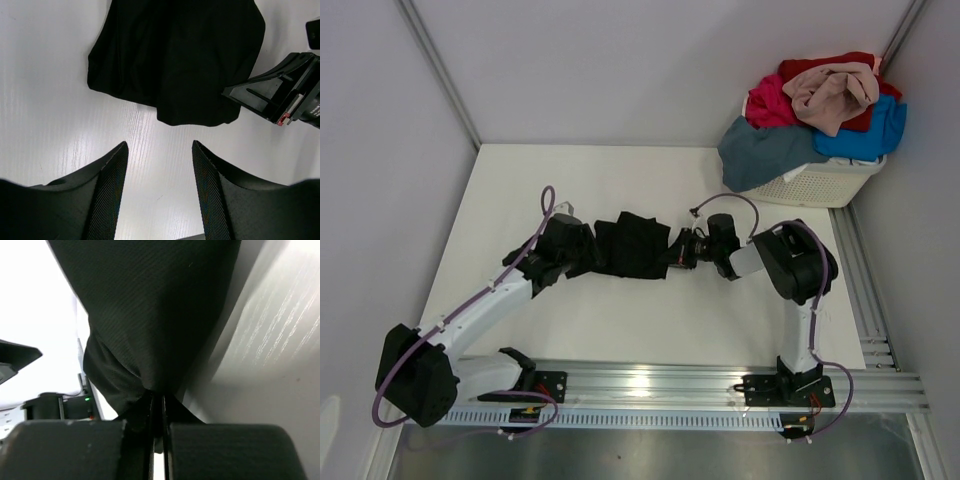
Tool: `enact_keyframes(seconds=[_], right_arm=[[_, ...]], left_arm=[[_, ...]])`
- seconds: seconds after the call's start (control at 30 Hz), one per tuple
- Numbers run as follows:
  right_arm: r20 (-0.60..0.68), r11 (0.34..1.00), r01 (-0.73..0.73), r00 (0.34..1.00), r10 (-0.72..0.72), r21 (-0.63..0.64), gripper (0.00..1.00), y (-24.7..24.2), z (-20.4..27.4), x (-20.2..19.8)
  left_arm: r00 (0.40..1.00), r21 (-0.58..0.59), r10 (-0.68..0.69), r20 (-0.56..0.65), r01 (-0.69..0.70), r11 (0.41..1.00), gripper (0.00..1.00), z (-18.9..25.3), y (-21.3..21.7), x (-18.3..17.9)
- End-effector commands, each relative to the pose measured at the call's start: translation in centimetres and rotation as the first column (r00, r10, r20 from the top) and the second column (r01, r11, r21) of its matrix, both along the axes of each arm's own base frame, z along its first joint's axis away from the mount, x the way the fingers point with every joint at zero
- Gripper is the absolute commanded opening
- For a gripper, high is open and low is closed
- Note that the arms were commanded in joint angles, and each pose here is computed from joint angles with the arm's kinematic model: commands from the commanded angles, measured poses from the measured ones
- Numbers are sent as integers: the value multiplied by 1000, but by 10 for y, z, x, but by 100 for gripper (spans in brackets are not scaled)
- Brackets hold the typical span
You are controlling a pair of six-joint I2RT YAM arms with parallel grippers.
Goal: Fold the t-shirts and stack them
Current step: Smooth out wrinkles on the folded tshirt
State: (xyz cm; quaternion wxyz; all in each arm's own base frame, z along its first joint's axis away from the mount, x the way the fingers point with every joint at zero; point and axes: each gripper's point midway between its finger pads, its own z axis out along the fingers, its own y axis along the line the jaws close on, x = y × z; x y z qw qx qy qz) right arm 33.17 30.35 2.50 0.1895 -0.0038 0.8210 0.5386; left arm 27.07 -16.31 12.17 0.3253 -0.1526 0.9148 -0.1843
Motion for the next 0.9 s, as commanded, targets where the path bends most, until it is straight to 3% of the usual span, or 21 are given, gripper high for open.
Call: enact_keyframes(seconds=[0.0, 0.1, 0.3, 0.53, 0.67, 0.77, 0.8, 0.87], right_arm=[[131, 995, 3, 991, 9, -96, 0, -1, 23, 10], [169, 982, 11, 985, 21, -188, 0, -4, 24, 5], [221, 908, -74, 959, 179, -413, 0, 8, 41, -38], [208, 763, 55, 972, 106, -644, 0, -56, 42, -59], [257, 704, 126, 963, 82, -699, 0, -77, 61, -52], [254, 699, 126, 964, 82, -704, 1, -76, 60, -51], [249, 702, 125, 965, 77, -701, 3, -74, 57, -49], [243, 695, 127, 968, 70, -708, 23, -74, 52, -47]], left_arm=[[1000, -38, 5, 25, -4, 999, 58, 10, -5, 8], [1000, -44, -10, 30, 11, 999, 58, 11, -8, 9], [997, -73, -80, 21, 81, 994, 57, 12, -24, 13], [986, -130, -169, 9, 169, 977, 56, 13, -42, 9], [983, -140, -181, 8, 181, 974, 56, 12, -45, 9], [980, -161, -199, 4, 197, 967, 56, 12, -50, 8], [979, -168, -205, 5, 203, 965, 56, 13, -52, 9], [976, -176, -217, -2, 214, 961, 55, 11, -55, 9]])
